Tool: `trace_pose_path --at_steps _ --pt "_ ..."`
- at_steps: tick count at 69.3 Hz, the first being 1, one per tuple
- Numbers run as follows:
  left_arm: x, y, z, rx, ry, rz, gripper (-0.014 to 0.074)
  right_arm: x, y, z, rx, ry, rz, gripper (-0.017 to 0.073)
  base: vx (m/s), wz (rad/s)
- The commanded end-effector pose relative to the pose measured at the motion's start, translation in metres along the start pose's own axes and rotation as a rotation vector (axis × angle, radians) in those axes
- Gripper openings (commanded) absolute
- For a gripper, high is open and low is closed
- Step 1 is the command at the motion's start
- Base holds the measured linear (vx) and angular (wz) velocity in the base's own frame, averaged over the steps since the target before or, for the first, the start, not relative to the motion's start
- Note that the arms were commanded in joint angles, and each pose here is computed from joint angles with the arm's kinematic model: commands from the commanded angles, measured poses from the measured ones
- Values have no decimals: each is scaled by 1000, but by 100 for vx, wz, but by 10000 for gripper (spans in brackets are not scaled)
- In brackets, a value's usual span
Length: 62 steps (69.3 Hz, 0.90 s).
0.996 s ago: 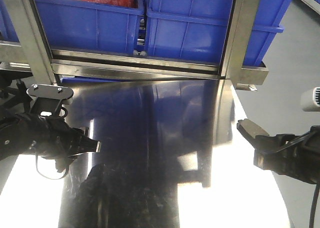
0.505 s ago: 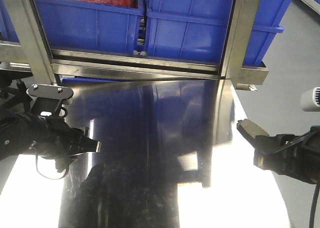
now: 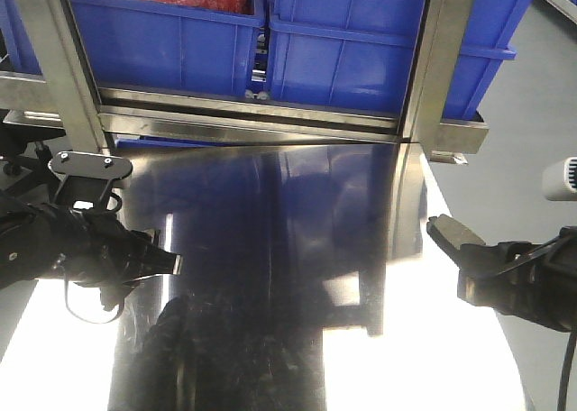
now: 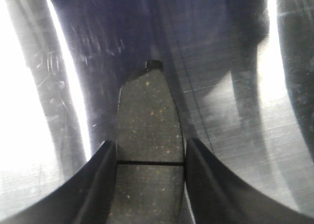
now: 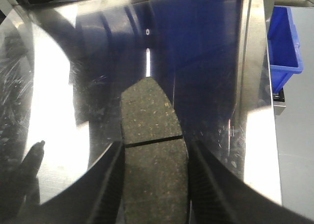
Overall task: Move and align brake pads A on conveyor
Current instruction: 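Turn the base away from the table holding both pads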
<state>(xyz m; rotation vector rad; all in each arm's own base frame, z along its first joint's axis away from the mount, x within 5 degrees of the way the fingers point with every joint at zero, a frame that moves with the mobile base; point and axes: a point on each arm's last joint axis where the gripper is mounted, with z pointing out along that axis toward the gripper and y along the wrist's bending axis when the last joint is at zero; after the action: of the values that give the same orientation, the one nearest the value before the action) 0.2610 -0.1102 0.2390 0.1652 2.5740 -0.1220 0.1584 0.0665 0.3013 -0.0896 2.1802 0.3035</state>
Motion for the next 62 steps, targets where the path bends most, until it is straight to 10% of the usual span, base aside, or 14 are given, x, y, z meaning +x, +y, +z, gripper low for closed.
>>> trace_pose_path --at_steps 1,62 --pt "-13 -4 -16 40 -109 3 20 -15 5 -7 -46 -114 -18 67 -1 5" --pt "-13 -4 -16 40 -109 3 20 -15 5 -7 -45 -112 -18 67 -7 40"
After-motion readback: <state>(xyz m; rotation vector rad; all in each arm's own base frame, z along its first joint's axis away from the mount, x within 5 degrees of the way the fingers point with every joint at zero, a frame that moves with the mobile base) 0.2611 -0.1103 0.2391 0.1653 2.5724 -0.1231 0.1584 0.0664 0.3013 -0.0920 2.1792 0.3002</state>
